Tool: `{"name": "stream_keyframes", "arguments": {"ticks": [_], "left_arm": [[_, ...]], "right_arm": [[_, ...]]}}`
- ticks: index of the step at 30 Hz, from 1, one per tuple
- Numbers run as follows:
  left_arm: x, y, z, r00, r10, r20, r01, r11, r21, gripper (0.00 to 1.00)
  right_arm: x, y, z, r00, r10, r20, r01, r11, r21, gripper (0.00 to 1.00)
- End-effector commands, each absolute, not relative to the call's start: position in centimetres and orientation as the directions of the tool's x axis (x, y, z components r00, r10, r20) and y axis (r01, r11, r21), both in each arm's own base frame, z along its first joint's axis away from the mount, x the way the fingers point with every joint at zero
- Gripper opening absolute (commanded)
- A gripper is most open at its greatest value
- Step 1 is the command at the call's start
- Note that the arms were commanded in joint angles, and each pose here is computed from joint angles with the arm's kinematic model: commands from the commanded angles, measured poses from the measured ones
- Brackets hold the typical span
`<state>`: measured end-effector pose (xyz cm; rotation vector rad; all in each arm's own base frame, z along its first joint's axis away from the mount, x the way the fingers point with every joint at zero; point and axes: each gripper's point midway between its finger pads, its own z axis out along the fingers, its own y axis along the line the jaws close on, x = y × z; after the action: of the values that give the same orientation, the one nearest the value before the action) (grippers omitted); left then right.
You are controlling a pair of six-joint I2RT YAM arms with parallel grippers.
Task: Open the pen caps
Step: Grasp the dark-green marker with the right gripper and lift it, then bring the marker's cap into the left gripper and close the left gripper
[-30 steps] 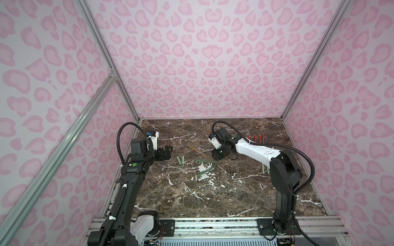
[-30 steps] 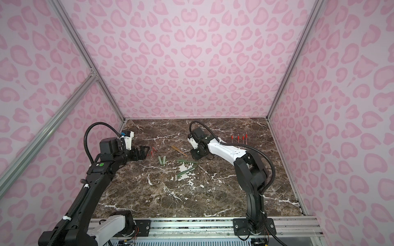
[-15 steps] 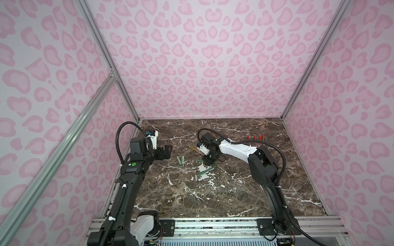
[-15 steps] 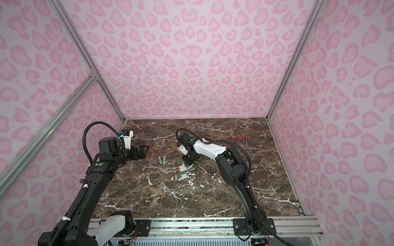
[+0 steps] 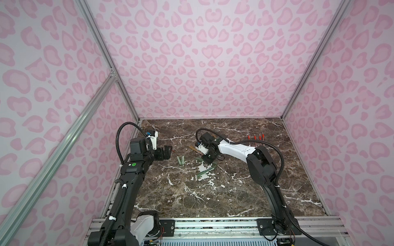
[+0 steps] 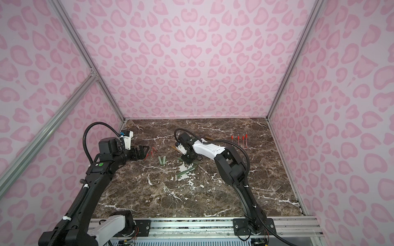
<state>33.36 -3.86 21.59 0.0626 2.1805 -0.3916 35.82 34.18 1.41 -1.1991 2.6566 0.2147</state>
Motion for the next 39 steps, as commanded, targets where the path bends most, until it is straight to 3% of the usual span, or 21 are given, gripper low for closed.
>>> {"name": "stream_keyframes", "arguments": {"ticks": [1, 5, 13, 19, 26, 29, 39], "left_arm": [[33.6, -4.0, 22.3, -0.584, -0.106, -0.805, 0.194, 0.944, -0.265, 0.98], [33.5, -3.8, 21.8, -0.589, -0.105, -0.801, 0.187, 0.947, -0.261, 0.98], [33.5, -4.3, 22.1, -0.585, -0.11, -0.803, 0.212, 0.935, -0.283, 0.98], [32.8, -6.6, 22.9, -0.583, -0.128, -0.802, 0.319, 0.872, -0.371, 0.98], [32.0, -9.3, 24.2, -0.601, -0.172, -0.78, 0.424, 0.759, -0.494, 0.98], [31.8, -10.0, 24.4, -0.627, -0.218, -0.748, 0.426, 0.708, -0.564, 0.92], [31.7, -11.4, 23.9, -0.664, -0.268, -0.698, 0.425, 0.633, -0.647, 0.86]], "right_arm": [[32.1, 32.2, -1.3, -0.636, -0.766, -0.094, -0.772, 0.63, 0.082, 0.19], [31.8, 31.9, -1.4, -0.619, -0.782, -0.078, -0.786, 0.616, 0.057, 0.13], [33.0, 32.9, 2.6, -0.619, -0.767, -0.167, -0.781, 0.623, 0.033, 0.06], [33.1, 35.2, 8.2, -0.632, -0.701, -0.33, -0.757, 0.65, 0.067, 0.05], [32.3, 38.7, 14.1, -0.681, -0.498, -0.537, -0.68, 0.702, 0.211, 0.0], [31.9, 40.0, 16.1, -0.699, -0.4, -0.593, -0.645, 0.71, 0.282, 0.0], [30.0, 43.8, 20.1, -0.686, -0.275, -0.674, -0.645, 0.658, 0.388, 0.0]]}}
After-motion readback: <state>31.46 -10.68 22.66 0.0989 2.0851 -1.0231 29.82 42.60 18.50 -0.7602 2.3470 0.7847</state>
